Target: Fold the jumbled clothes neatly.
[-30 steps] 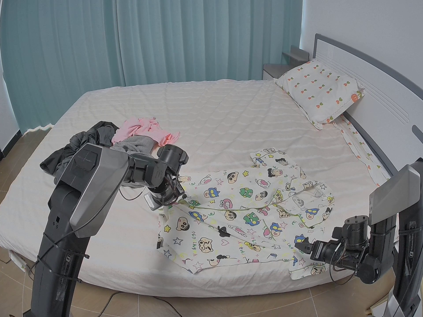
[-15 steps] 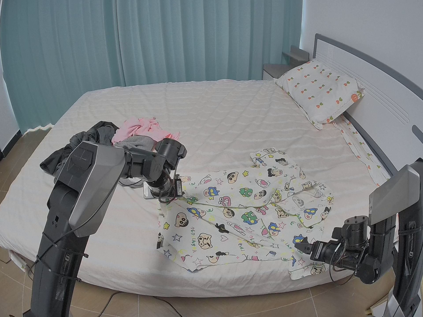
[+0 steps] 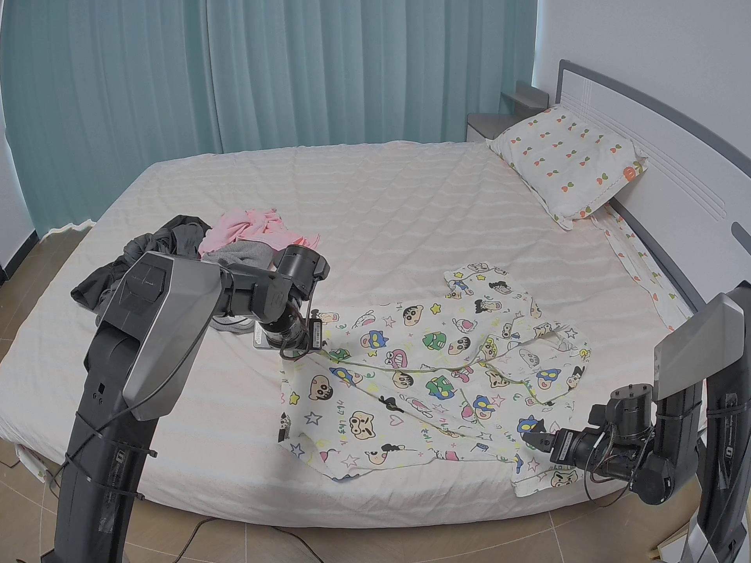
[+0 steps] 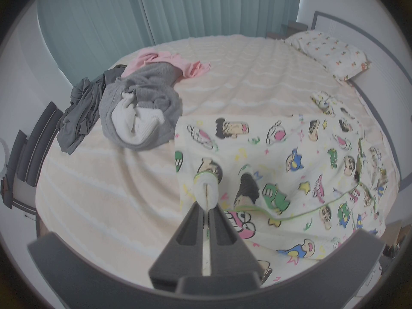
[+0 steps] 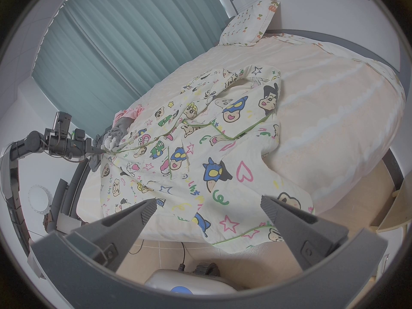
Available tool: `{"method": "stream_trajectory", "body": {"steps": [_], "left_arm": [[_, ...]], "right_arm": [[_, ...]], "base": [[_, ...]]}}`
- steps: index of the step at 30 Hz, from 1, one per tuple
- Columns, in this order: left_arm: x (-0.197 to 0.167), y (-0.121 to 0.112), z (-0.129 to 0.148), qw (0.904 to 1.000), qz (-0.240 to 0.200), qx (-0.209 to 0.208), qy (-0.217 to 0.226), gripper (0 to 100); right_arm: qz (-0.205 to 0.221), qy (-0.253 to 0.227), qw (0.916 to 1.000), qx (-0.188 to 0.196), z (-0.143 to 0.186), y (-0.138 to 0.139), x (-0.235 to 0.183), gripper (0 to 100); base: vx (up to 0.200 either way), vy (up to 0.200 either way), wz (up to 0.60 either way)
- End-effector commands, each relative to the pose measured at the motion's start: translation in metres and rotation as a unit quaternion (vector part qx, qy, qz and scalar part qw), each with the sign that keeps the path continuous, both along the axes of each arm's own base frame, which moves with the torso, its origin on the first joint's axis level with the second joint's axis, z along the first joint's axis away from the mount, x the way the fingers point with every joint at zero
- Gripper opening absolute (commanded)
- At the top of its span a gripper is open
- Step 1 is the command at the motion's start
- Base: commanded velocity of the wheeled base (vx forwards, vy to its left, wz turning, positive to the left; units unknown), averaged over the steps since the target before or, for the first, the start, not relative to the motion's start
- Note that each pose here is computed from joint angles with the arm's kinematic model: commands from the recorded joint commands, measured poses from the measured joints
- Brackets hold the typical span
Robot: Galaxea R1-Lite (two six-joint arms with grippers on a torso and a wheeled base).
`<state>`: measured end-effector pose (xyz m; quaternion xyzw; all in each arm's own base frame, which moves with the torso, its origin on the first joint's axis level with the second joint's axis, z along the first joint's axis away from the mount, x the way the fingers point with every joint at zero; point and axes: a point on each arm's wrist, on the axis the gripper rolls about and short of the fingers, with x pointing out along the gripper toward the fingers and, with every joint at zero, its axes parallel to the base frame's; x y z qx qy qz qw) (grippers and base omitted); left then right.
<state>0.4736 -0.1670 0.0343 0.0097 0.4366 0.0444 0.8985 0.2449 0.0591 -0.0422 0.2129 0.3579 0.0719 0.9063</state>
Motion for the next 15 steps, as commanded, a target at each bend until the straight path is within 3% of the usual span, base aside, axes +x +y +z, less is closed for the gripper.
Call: {"method": "stream_trajectory", "body": {"steps": [1, 15], "left_arm": [[0.0055, -0.0074, 0.0026, 0.9990, -0.004, -0.015, -0.041, 0], [0.0071, -0.0121, -0.0005, 0.9984, -0.004, -0.021, -0.053, 0]], "right_arm": [[0.001, -0.006, 1.0000, 0.001, 0.0004, 0.0003, 0.0010, 100], [0.001, -0.006, 1.0000, 0.001, 0.0004, 0.0003, 0.0010, 100]], "base": [[0.000, 0.000, 0.00], [0.000, 0.000, 0.00]]}}
